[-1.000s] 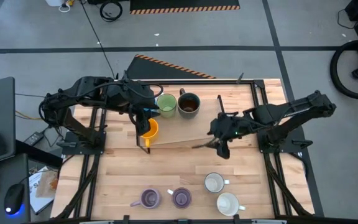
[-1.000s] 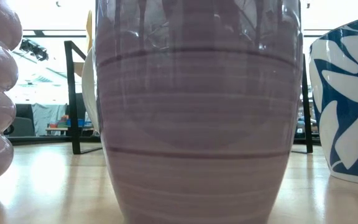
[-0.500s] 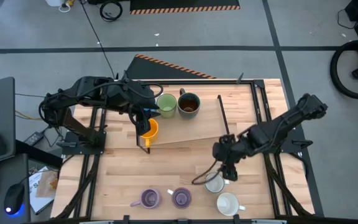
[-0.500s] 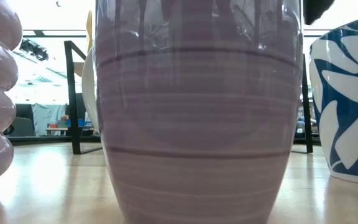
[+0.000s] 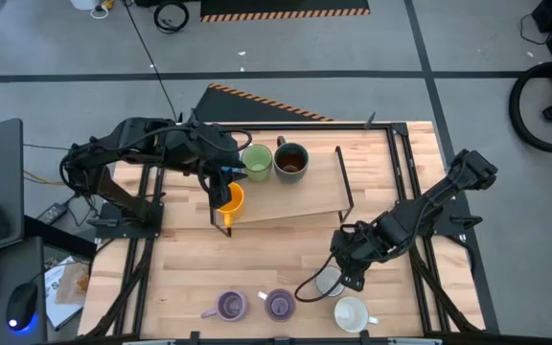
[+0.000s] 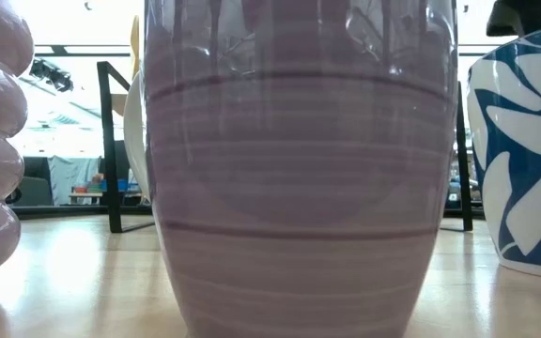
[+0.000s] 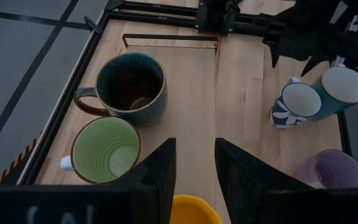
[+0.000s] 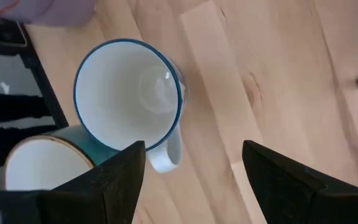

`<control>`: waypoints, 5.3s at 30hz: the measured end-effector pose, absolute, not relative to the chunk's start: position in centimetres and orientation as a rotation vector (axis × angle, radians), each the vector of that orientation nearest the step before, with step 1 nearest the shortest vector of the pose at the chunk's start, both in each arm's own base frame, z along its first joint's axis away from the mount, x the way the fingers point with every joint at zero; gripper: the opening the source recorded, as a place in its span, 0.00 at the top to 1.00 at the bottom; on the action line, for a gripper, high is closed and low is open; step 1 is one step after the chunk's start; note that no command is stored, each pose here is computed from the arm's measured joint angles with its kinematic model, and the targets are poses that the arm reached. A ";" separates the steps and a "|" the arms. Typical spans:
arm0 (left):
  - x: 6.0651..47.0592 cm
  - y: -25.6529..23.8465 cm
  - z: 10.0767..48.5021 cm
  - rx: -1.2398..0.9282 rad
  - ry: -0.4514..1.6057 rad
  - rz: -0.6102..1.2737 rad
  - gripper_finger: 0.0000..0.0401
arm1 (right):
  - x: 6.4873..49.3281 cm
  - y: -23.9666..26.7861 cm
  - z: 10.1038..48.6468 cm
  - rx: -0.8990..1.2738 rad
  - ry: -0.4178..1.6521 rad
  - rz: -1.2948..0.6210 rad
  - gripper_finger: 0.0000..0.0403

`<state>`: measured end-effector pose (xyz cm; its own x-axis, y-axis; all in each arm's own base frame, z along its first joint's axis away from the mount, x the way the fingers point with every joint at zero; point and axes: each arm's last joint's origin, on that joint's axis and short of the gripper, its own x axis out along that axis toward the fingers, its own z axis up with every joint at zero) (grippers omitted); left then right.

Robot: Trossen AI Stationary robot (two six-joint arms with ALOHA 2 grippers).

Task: Place coffee mugs
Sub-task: Put the white-blue patterned mug on the shelf

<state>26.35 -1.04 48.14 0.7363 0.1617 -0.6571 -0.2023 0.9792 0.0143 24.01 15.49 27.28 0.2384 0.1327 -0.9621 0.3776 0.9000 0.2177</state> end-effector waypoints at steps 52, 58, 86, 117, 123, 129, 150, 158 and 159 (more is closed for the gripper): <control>26.4 -1.0 48.2 0.009 0.716 0.173 0.71 | 33.9 19.6 22.7 0.509 1.478 -0.313 0.41; 26.4 -1.0 48.2 0.010 0.716 0.173 0.71 | 33.7 19.0 21.7 0.413 1.495 -0.290 0.47; 26.4 -1.0 48.2 -0.016 0.714 0.183 0.71 | 32.2 17.9 23.1 -0.095 1.560 0.045 0.93; 26.4 -1.0 48.2 -0.130 0.697 0.244 0.71 | 23.7 10.5 39.3 -0.540 1.221 0.317 0.93; 26.4 -1.0 48.2 -0.146 0.692 0.267 0.71 | 24.4 7.6 39.3 -0.591 1.259 0.331 0.93; 26.5 -0.9 48.3 -0.155 0.683 0.273 0.71 | 25.2 4.1 39.3 -0.577 1.282 0.323 0.92; 26.7 -1.0 48.5 -0.218 0.639 0.289 0.71 | 26.4 -6.2 37.5 -0.540 1.342 0.380 0.92; 26.7 -0.9 48.5 -0.215 0.639 0.292 0.71 | 26.8 -7.4 36.3 -0.527 1.359 0.349 0.91; 26.7 -0.9 48.5 -0.212 0.639 0.291 0.71 | 26.9 -7.4 36.3 -0.527 1.357 0.345 0.90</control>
<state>26.68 -0.95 48.52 0.7643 0.2006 -0.6129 -0.3302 0.9381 -0.1048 26.86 -7.42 36.26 0.1896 -0.0655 -0.9797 -0.5253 0.8362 -0.1576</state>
